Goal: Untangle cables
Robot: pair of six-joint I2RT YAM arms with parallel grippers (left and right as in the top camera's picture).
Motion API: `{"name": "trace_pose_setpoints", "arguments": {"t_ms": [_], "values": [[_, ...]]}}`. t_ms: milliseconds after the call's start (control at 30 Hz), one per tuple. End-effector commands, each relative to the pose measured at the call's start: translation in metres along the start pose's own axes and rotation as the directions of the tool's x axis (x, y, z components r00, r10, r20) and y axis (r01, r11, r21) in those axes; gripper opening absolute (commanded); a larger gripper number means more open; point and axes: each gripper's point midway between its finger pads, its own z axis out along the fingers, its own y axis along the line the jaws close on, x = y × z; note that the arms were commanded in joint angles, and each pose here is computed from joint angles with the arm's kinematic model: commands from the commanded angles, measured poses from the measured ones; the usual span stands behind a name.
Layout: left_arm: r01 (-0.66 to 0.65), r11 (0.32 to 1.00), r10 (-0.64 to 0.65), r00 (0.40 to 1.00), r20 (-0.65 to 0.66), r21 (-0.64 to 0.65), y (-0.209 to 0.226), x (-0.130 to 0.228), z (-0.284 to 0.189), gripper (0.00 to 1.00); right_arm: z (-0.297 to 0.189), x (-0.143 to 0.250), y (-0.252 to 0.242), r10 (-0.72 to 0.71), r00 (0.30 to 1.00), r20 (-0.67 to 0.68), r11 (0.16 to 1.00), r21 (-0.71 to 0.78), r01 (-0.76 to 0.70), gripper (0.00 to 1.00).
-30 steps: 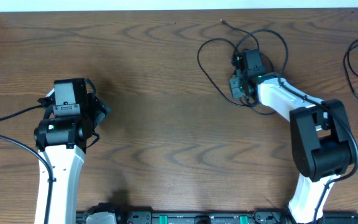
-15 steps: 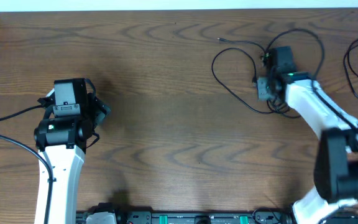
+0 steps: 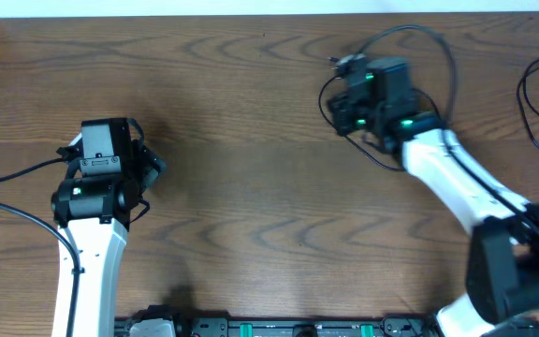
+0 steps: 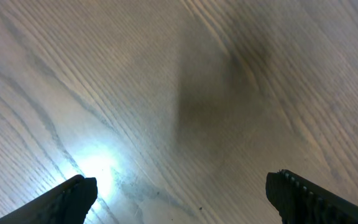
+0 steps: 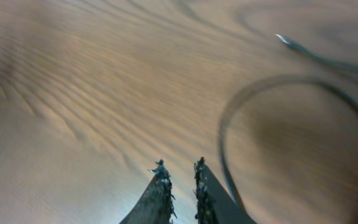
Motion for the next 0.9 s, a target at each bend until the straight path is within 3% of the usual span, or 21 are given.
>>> {"name": "trace_pose_setpoints", "arguments": {"t_ms": [0,133,433,600,867], "values": [[0.015,1.0,-0.015,1.0,0.015,-0.006,0.001,-0.006,-0.003,0.94,0.037,0.015,0.005,-0.06,0.998,-0.01,0.998,0.012,0.06,0.08],[0.015,1.0,-0.015,1.0,0.015,-0.006,0.0,-0.006,-0.003,0.94,0.074,0.012,-0.005,-0.1,0.992,0.076,0.995,0.033,0.098,0.01],[0.015,1.0,-0.015,1.0,0.015,-0.006,0.0,-0.006,-0.003,0.94,0.122,0.002,-0.025,-0.152,0.984,0.091,0.986,0.081,0.145,0.01],[0.015,1.0,-0.015,1.0,0.015,-0.006,0.001,-0.006,-0.003,0.94,0.119,-0.005,-0.059,-0.149,0.985,0.089,0.958,0.26,0.121,0.01],[0.015,1.0,-0.015,1.0,0.015,-0.006,0.0,-0.006,-0.003,0.94,0.123,0.004,-0.055,-0.136,0.989,0.066,0.974,0.192,0.121,0.01]]}}
